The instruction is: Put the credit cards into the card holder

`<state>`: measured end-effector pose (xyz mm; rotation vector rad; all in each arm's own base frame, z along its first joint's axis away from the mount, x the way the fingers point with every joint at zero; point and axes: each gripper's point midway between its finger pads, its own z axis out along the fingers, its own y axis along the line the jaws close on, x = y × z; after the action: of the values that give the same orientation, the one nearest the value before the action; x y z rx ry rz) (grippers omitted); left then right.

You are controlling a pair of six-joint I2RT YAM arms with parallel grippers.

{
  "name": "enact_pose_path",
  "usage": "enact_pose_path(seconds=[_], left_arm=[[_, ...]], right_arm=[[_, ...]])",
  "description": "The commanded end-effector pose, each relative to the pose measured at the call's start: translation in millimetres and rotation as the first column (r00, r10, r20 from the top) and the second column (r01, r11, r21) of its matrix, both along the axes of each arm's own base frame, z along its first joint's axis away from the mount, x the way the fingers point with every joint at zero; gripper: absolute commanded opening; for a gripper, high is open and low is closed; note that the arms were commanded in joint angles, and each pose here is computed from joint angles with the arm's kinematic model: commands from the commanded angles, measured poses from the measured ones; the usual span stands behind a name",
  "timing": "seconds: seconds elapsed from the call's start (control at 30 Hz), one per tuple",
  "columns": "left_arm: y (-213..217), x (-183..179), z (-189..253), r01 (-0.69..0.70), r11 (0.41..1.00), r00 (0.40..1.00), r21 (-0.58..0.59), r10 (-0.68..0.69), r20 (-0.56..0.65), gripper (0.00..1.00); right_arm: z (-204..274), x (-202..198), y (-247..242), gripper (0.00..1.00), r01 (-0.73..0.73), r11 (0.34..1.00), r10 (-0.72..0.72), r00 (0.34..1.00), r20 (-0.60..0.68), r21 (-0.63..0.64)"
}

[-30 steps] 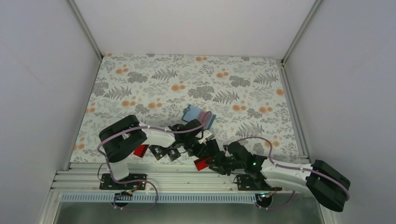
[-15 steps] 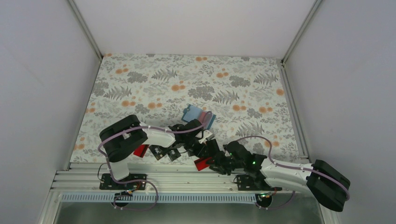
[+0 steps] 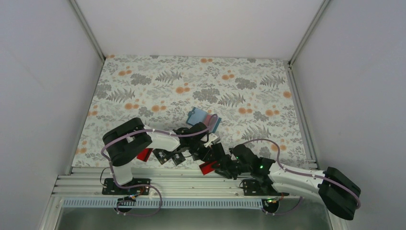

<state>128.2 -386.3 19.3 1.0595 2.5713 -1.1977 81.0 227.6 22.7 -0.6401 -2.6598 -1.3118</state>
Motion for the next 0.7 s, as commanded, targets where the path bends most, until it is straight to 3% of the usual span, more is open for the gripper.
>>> enact_pose_path(seconds=[0.0, 0.67], left_arm=[[32.3, -41.2, -42.4, 0.063, 0.984, 0.987, 0.165, -0.037, -0.155, 0.2], [31.3, -40.7, -45.2, 0.062, 0.984, 0.987, 0.167, -0.035, -0.159, 0.2]], right_arm=[[34.9, 34.0, 14.1, 0.33, 0.078, 0.994, -0.088, 0.985, 0.145, 0.079], [32.9, 37.1, 8.3, 0.29, 0.111, 0.991, -0.12, 0.98, 0.156, 0.068]])
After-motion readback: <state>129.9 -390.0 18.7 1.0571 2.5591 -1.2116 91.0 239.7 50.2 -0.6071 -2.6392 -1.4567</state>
